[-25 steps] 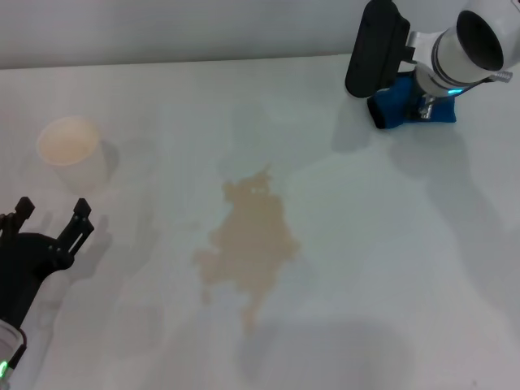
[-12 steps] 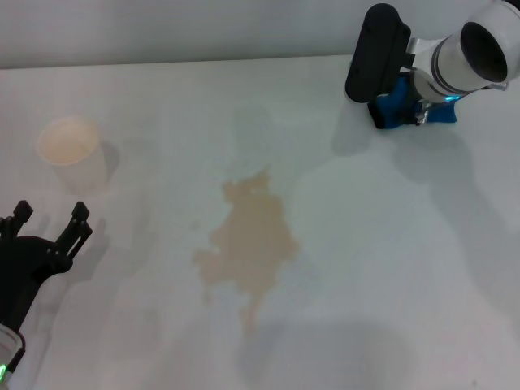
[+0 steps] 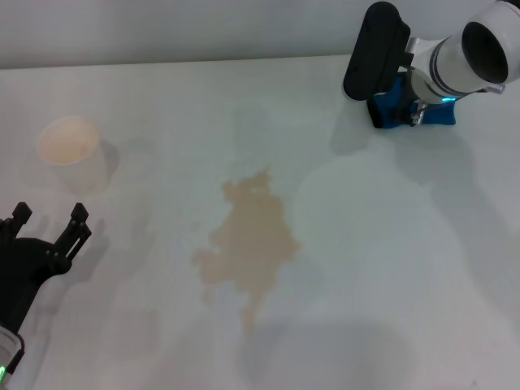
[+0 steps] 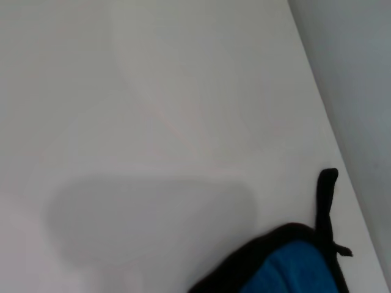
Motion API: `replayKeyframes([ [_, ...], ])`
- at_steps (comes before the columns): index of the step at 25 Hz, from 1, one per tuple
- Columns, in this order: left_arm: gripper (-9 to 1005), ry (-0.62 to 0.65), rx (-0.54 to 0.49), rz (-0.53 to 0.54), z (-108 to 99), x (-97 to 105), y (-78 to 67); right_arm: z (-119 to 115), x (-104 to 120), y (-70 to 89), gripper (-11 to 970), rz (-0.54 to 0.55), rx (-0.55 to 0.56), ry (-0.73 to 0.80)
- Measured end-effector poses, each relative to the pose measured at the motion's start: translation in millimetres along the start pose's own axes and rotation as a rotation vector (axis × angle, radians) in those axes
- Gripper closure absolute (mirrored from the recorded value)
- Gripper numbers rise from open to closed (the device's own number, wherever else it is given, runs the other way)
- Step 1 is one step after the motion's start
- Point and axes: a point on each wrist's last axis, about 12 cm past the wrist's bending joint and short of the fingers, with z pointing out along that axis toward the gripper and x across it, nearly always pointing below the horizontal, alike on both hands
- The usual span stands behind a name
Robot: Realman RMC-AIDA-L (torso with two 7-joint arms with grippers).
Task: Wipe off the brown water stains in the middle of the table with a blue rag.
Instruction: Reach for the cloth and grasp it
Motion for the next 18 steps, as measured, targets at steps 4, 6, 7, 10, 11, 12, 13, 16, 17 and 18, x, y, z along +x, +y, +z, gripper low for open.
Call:
replayKeyframes([
  [4,103,-0.013,0.002,0.003,-0.1,-1.6,0.4,0.9,0.0,1.9,461,0.033,-0.008,-0.016],
  [6,103,-0.019,0.002,0.004,-0.4,-2.3,0.8,1.2,0.1,2.9,470,0.045,-0.014,-0.019],
  [7,103,-0.020,0.002,0.004,-0.5,-2.4,1.0,1.3,0.4,3.1,475,0.047,-0.015,-0.019],
  [10,103,-0.021,0.002,0.004,-0.6,-2.5,1.0,1.4,0.1,2.7,485,0.058,-0.013,-0.023],
  [11,103,-0.021,0.002,0.004,-0.6,-2.5,1.1,1.4,0.0,2.6,487,0.065,-0.012,-0.025],
  [12,103,-0.021,0.002,0.004,-0.6,-2.5,1.1,1.5,-0.1,2.5,490,0.071,-0.011,-0.026],
  [13,103,-0.021,0.002,0.004,-0.6,-2.5,1.1,1.5,0.0,2.7,492,0.075,-0.012,-0.026],
  [16,103,-0.021,0.001,0.004,-0.6,-2.5,1.2,1.8,1.9,4.6,503,0.078,-0.026,-0.011],
  [17,103,-0.021,0.000,0.003,-0.7,-2.5,1.3,1.5,1.9,5.2,506,0.084,-0.034,-0.007],
  [18,103,-0.021,0.000,0.003,-1.1,-2.3,1.4,1.1,1.8,5.7,510,0.091,-0.045,-0.004],
])
